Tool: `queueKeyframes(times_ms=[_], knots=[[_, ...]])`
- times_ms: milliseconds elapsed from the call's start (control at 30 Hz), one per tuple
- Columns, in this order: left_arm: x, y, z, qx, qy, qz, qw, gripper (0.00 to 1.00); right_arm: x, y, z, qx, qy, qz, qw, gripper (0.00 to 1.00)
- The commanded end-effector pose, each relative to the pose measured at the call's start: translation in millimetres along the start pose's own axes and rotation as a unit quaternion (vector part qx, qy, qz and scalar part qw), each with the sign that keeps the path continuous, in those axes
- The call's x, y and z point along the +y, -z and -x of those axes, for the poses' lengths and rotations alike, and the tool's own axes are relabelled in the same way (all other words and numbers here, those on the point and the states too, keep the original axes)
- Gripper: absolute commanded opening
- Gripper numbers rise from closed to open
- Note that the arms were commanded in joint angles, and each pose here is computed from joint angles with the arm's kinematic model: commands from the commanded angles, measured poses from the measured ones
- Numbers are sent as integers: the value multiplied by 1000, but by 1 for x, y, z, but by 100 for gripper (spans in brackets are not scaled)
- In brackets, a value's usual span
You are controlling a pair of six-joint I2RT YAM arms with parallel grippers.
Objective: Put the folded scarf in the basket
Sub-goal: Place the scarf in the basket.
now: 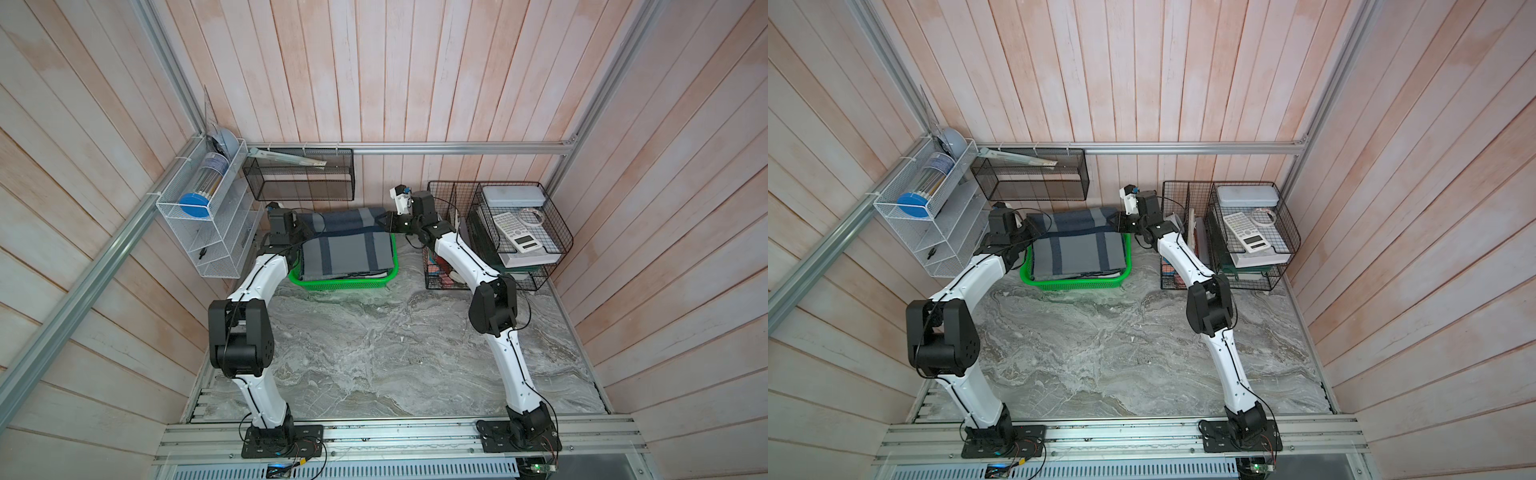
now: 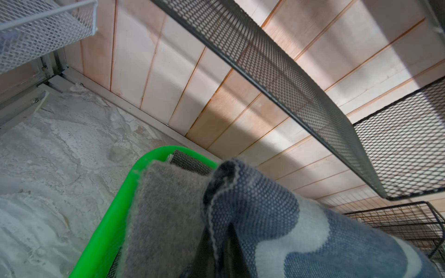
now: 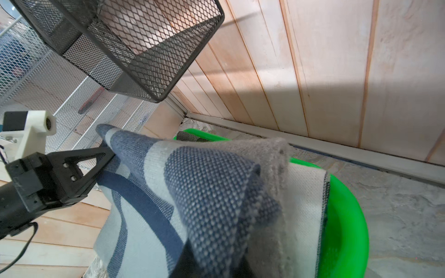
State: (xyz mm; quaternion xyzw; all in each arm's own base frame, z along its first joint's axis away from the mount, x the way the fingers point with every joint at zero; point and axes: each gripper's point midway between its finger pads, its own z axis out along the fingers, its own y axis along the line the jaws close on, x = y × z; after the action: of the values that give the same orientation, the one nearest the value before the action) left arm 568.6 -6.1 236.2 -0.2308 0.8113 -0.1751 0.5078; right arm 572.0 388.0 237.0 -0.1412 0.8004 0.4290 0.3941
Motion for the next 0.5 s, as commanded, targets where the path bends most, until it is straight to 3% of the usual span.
queueKeyframes(times_ms=[0, 33, 67, 100, 233, 467], knots=[[3, -1, 30, -27, -16, 7, 999, 17, -10, 12, 25, -29, 7, -9, 1000, 36], [2, -2, 31, -25, -16, 6, 1000, 51, -8, 13, 28, -32, 7, -7, 999, 48], [2, -1, 33, -26, -14, 10, 1000, 78, -7, 15, 30, -35, 8, -9, 999, 58], [1, 1, 35, -29, -12, 10, 999, 98, -5, 17, 33, -37, 8, -10, 999, 64], [-19, 27, 47, -51, -12, -28, 998, 100, 15, 37, 42, -38, 24, -13, 999, 73], [-41, 96, 45, -93, -7, -91, 991, 100, 57, 97, 30, -72, 49, -23, 996, 74]])
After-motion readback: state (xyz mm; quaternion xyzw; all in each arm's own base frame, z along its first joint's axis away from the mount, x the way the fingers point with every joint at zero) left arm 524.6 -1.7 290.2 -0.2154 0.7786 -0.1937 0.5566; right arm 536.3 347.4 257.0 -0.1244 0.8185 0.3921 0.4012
